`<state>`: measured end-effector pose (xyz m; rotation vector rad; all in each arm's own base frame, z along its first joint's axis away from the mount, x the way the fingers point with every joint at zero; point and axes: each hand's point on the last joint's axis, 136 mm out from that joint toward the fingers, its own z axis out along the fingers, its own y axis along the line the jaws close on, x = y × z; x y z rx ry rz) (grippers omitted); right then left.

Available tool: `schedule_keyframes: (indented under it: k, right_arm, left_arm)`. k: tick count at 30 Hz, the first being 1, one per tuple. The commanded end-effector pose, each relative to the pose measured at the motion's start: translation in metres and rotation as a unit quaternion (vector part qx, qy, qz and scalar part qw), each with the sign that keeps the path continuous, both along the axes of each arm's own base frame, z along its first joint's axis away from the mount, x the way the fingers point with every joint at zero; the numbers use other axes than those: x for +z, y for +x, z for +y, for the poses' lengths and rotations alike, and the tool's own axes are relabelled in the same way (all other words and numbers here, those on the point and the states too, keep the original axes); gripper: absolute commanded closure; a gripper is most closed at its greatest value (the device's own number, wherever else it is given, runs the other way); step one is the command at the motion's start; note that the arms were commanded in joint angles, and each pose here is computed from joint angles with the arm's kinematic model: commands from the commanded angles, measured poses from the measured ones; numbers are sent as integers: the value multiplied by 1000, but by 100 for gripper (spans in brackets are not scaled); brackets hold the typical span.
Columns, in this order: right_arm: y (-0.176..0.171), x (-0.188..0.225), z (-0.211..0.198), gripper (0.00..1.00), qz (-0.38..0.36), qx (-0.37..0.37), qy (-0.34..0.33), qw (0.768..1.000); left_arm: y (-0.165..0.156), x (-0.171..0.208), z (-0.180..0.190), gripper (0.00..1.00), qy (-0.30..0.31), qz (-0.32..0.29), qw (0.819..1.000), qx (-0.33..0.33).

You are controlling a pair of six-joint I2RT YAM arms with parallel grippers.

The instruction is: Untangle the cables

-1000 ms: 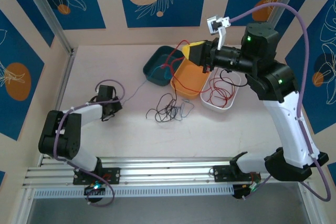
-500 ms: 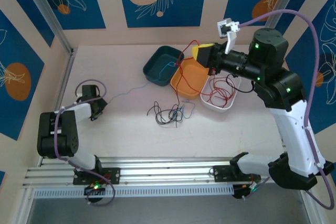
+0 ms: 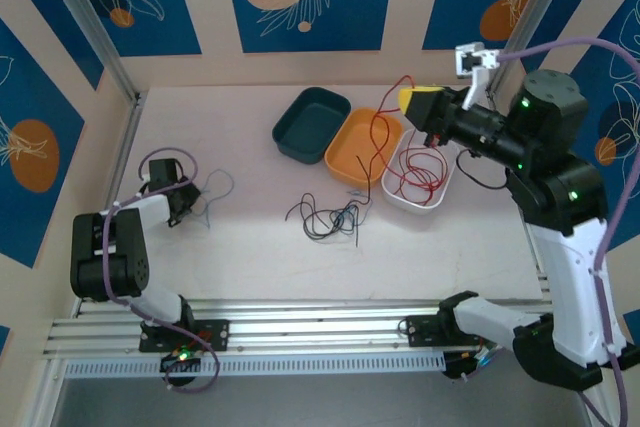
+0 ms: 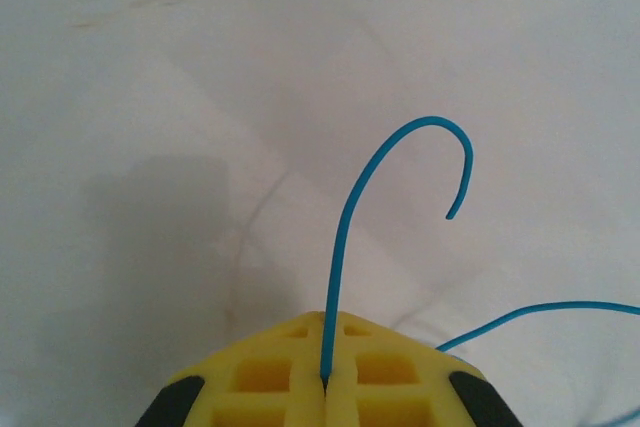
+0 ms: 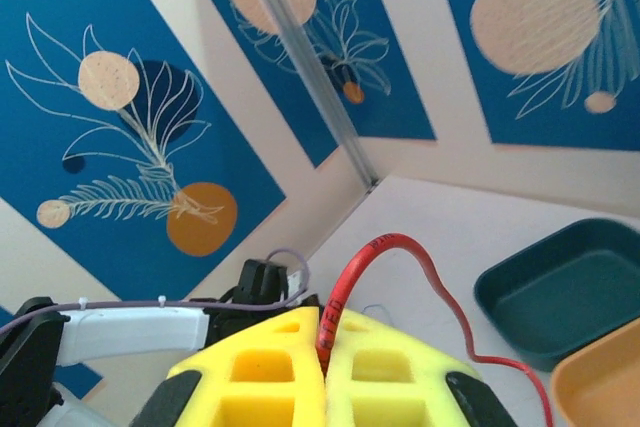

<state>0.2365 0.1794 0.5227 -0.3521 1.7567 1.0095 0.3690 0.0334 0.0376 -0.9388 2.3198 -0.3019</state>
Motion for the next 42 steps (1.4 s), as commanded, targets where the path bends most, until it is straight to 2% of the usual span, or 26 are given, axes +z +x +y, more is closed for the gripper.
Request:
schedule_keyframes:
  k: [1, 5, 9, 12, 16, 17, 19, 20, 22, 24, 27, 30, 34, 38, 42]
  right_arm:
    - [8, -6, 24, 100, 30, 53, 21, 998]
    - [13, -9, 48, 100, 34, 83, 15, 996]
    - [26, -14, 66, 100, 46, 94, 10, 994]
    - [39, -19, 76, 100, 58, 94, 15, 994]
    - [52, -25, 90, 100, 74, 95, 24, 992]
    - [55, -26, 92, 100, 76, 93, 25, 992]
    - [61, -29, 97, 100, 83, 87, 29, 992]
    - [62, -29, 99, 100, 86, 86, 31, 992]
    - [66, -29, 102, 100, 90, 81, 34, 992]
    - [67, -30, 105, 100, 92, 79, 34, 992]
    - [69, -32, 110, 100, 93, 69, 34, 993]
    - [72, -33, 114, 100, 90, 52, 33, 994]
    - [77, -33, 115, 100, 87, 22, 37, 995]
    - [81, -36, 116, 100, 92, 8, 45, 995]
    - [82, -39, 118, 100, 97, 4, 51, 994]
  left_arm:
    - [21, 50, -44, 100, -20, -95, 990, -106]
    - [12, 86, -105, 100, -25, -147, 963, -224]
    - [-11, 114, -170, 100, -30, -197, 924, -327]
    - [-31, 124, -202, 100, -39, -235, 901, -363]
    - [-48, 122, -224, 94, -41, -256, 891, -372]
    - [-49, 120, -227, 90, -43, -259, 891, -371]
    - [-50, 114, -227, 73, -45, -258, 896, -359]
    - [-50, 114, -228, 62, -46, -261, 896, -355]
    - [-51, 115, -232, 32, -44, -268, 893, -359]
    - [-54, 120, -238, 22, -32, -280, 884, -372]
    - [-62, 130, -252, 16, 2, -302, 865, -401]
    - [-74, 144, -276, 13, 23, -340, 834, -434]
    - [-94, 163, -311, 13, 6, -412, 791, -453]
    - [-106, 166, -340, 13, 9, -455, 759, -465]
    - [-107, 164, -366, 11, -4, -473, 745, -471]
